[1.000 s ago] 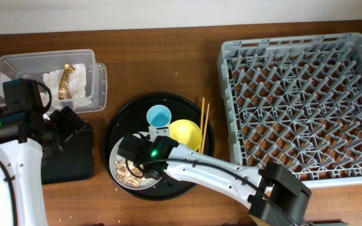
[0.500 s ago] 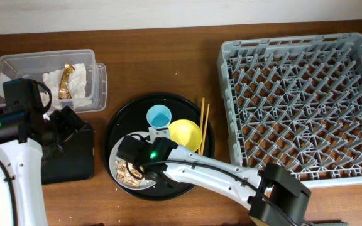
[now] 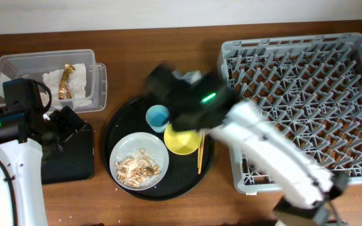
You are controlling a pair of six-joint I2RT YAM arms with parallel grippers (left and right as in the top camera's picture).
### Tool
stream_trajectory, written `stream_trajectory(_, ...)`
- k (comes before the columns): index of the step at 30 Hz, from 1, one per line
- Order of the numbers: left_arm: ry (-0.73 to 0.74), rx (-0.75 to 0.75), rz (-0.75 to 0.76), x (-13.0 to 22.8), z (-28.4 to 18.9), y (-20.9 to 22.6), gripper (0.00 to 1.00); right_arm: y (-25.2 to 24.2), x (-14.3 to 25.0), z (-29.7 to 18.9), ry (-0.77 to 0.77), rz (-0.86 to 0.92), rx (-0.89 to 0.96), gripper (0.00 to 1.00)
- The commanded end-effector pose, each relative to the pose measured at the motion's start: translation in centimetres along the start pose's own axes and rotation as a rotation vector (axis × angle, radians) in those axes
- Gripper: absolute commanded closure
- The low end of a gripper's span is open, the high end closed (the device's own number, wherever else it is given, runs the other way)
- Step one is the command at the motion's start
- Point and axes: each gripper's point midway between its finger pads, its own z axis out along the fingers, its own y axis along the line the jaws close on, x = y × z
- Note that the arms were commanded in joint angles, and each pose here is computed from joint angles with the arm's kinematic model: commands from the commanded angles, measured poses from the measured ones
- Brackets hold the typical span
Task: Sort waste into correct bins and load items into the dishwasher rack
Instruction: 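Carry the pink cup with the right gripper into the dish rack, release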
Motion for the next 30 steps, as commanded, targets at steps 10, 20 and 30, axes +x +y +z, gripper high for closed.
stream_trajectory(10, -0.001, -0.009, -0.017, -0.1, 0.1, 0.2, 0.01, -19.2, -7.8, -2.4, -0.104, 0.105, -0.737, 0.96)
stream_trajectory(20, -0.001, -0.009, -0.017, -0.1, 0.1, 0.2, 0.01, -24.5, -4.8, 5.3, -0.240, 0.367, -1.144, 0.96)
stream_trajectory(30, -0.001, -0.009, -0.017, -0.1, 0.1, 0.2, 0.01, -27.4, -3.0, 12.1, -0.092, 0.610, -1.167, 0.96)
